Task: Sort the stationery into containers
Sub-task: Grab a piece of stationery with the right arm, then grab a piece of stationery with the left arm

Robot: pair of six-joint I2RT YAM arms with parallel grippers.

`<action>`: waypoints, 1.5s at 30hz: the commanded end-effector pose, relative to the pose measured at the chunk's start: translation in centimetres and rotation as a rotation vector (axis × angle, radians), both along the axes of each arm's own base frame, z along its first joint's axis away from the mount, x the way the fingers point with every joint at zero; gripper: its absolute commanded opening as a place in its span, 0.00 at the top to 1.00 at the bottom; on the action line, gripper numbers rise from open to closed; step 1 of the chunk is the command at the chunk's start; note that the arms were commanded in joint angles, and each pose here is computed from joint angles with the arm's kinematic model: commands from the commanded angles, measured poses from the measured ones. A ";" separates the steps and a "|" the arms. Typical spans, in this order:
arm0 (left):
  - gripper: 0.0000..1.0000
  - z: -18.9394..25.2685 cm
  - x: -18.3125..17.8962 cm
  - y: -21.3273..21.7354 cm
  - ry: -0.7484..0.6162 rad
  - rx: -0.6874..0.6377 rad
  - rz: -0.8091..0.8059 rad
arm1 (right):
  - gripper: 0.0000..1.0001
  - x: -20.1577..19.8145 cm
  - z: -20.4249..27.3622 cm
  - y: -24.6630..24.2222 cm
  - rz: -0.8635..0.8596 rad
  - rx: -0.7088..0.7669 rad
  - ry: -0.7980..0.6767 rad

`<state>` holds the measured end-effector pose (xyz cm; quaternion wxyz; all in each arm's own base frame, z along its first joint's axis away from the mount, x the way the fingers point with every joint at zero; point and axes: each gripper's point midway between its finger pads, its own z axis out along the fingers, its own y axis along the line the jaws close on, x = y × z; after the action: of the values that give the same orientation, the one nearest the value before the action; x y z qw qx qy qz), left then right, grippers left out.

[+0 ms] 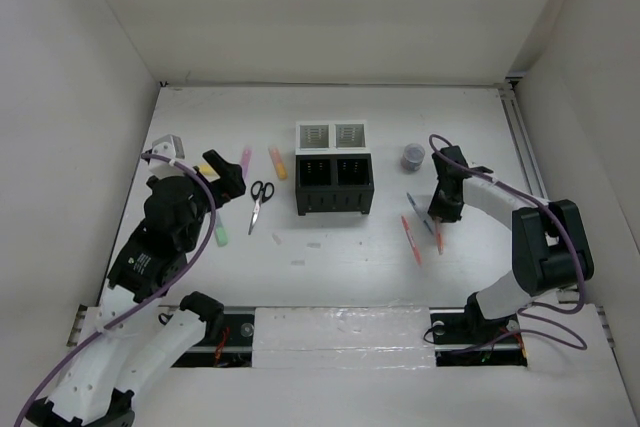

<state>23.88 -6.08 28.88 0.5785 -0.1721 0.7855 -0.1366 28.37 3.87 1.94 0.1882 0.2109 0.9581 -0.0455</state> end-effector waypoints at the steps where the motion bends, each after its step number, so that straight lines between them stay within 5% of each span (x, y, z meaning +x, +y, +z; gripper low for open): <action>1: 0.00 0.9 0.2 0.1 -0.044 -0.001 0.004 | 0.68 0.1 0.2 0.1 -0.003 0.003 0.010; 5: 0.00 0.9 0.2 0.1 -0.044 -0.001 0.004 | 0.73 0.1 0.2 -0.1 -0.002 0.010 0.014; 7: 0.00 1.3 0.1 0.1 -0.052 -0.005 0.004 | 0.87 0.2 0.1 -0.3 -0.011 0.018 0.015; 11: 0.00 1.3 0.1 0.1 -0.052 -0.005 0.004 | 1.00 0.2 0.1 -0.9 -0.035 0.027 0.017; 24: 0.00 0.6 0.6 -0.1 -0.025 0.008 0.004 | 1.00 1.6 2.1 -2.4 -0.049 -0.046 -0.034; 30: 0.00 0.4 0.8 0.0 -0.018 0.015 0.013 | 1.00 2.3 8.7 -1.8 -0.104 -0.081 -0.245; 45: 0.00 0.0 1.5 -0.9 0.045 -0.002 0.007 | 1.00 0.6 20.1 9.5 0.235 0.080 -0.570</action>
<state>25.25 -6.75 26.86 0.5492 -0.1702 0.8101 -0.1148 29.12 11.29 18.30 0.4028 0.1317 0.9053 0.0284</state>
